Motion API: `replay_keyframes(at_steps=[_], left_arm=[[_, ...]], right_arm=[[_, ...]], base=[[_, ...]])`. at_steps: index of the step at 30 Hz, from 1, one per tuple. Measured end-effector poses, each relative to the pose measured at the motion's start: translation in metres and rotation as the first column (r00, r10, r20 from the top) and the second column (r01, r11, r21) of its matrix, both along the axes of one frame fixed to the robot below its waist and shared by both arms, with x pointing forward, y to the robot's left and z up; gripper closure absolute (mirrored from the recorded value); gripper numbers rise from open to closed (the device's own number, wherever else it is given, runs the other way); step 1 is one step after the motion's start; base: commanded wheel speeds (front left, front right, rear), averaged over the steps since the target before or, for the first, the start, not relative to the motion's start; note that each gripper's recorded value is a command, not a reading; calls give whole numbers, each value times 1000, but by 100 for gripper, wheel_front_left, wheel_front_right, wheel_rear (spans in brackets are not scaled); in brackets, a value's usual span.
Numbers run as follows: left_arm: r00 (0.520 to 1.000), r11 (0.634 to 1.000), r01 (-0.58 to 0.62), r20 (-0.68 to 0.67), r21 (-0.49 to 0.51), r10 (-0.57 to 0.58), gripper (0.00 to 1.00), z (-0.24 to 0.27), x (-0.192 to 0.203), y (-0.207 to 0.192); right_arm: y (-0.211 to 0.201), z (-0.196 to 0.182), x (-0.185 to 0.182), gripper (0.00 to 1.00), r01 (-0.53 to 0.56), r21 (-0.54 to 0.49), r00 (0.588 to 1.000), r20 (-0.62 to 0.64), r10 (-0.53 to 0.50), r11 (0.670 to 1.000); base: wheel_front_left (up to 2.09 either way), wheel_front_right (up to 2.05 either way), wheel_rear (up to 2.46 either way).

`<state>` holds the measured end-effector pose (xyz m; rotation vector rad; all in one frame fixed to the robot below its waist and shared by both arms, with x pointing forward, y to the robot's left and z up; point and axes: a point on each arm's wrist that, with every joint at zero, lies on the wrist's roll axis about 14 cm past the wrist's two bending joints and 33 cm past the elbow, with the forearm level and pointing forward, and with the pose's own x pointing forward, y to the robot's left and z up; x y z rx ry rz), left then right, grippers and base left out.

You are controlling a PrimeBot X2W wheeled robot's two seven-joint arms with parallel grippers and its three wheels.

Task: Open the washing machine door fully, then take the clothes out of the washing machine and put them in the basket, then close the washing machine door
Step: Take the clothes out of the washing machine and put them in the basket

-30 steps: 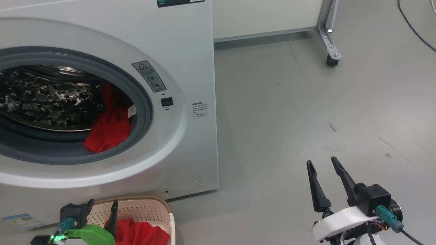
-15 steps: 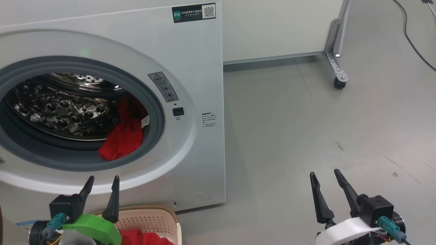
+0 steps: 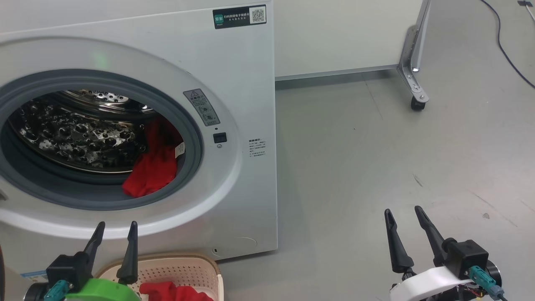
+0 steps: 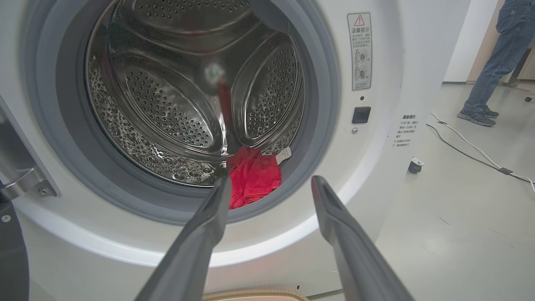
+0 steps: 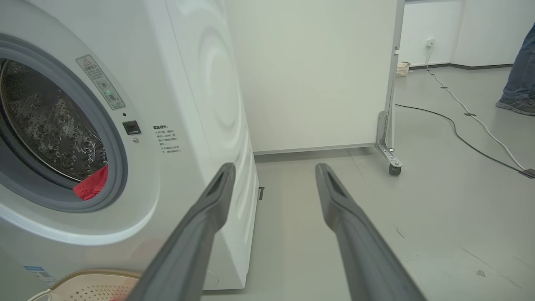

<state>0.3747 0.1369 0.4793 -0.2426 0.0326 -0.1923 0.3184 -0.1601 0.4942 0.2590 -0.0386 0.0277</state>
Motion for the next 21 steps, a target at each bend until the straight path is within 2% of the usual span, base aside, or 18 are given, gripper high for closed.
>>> replay_keyframes(at_steps=[21], left_arm=[[1000, 1000, -10, -10, -3, 10, 0, -5, -13, 1]], right_arm=[[1, -4, 0, 0, -2, 5, 1000, -14, 2, 1000]], base=[[0, 0, 0]])
